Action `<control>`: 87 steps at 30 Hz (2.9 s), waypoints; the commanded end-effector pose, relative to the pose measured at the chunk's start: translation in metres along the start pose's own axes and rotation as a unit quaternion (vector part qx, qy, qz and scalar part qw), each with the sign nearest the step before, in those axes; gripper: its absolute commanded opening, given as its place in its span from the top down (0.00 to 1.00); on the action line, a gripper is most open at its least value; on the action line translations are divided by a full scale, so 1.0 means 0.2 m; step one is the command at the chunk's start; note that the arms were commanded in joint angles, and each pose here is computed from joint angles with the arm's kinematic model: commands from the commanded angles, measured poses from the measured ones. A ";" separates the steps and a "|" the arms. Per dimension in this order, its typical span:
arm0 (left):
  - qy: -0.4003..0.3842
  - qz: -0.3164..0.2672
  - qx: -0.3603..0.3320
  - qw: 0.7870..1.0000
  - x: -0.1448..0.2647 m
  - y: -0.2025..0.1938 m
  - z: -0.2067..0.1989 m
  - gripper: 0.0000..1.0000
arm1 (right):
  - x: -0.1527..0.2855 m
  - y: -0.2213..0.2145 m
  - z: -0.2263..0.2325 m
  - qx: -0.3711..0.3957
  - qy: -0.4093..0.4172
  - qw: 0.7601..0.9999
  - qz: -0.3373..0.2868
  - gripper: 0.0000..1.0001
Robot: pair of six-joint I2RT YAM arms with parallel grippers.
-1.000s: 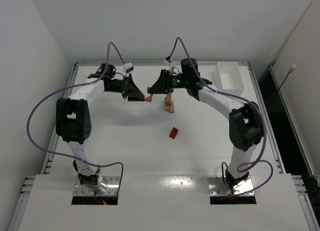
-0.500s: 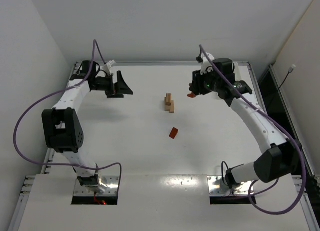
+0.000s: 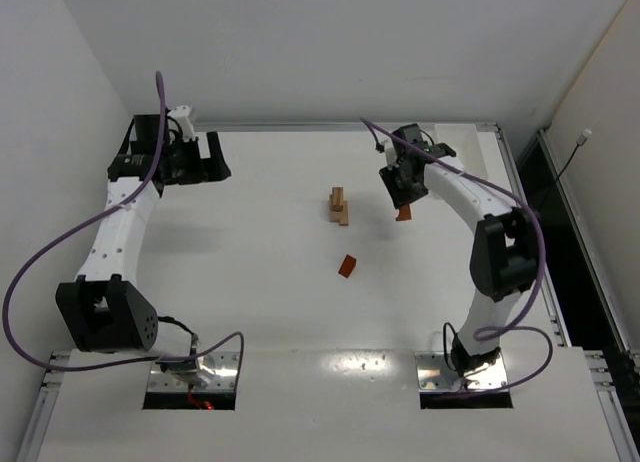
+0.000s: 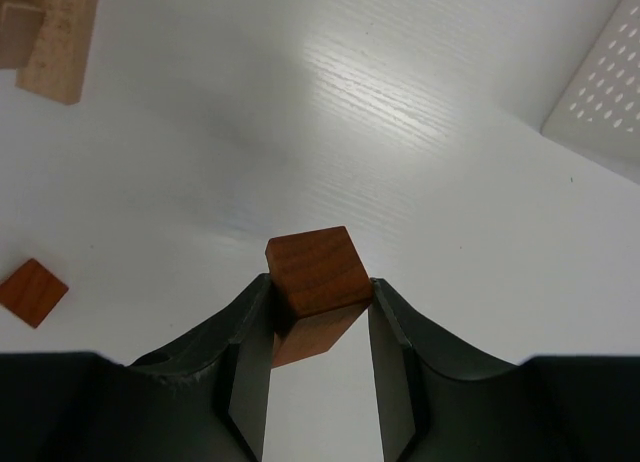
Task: Build the wood block tower
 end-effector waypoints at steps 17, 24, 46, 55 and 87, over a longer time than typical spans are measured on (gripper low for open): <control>0.036 0.012 0.031 0.999 0.04 -0.06 0.11 0.00 | -0.48 0.08 -0.02 -0.040 -0.046 0.993 0.100 1.00; 0.042 0.015 0.032 0.999 0.01 -0.04 0.12 0.00 | -0.54 0.05 0.01 -0.036 -0.029 0.993 0.107 0.77; 0.008 0.072 0.057 0.996 -0.15 -0.16 0.06 0.00 | 0.08 -0.30 0.10 -0.306 -0.008 0.942 -0.138 0.47; 0.027 0.079 0.058 0.995 -0.18 -0.17 0.10 0.00 | -0.04 -0.21 0.15 -0.335 -0.004 0.928 -0.161 0.44; 0.038 0.088 0.056 0.994 -0.21 -0.19 0.12 0.00 | -0.38 -0.07 0.10 -0.287 -0.034 0.948 -0.136 0.52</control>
Point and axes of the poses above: each gripper's point midway between its finger pads, its own x axis back along the fingers, its own z axis along the line the jaws close on, y = z × x, the point moved 4 cm from there along x, back along the fingers
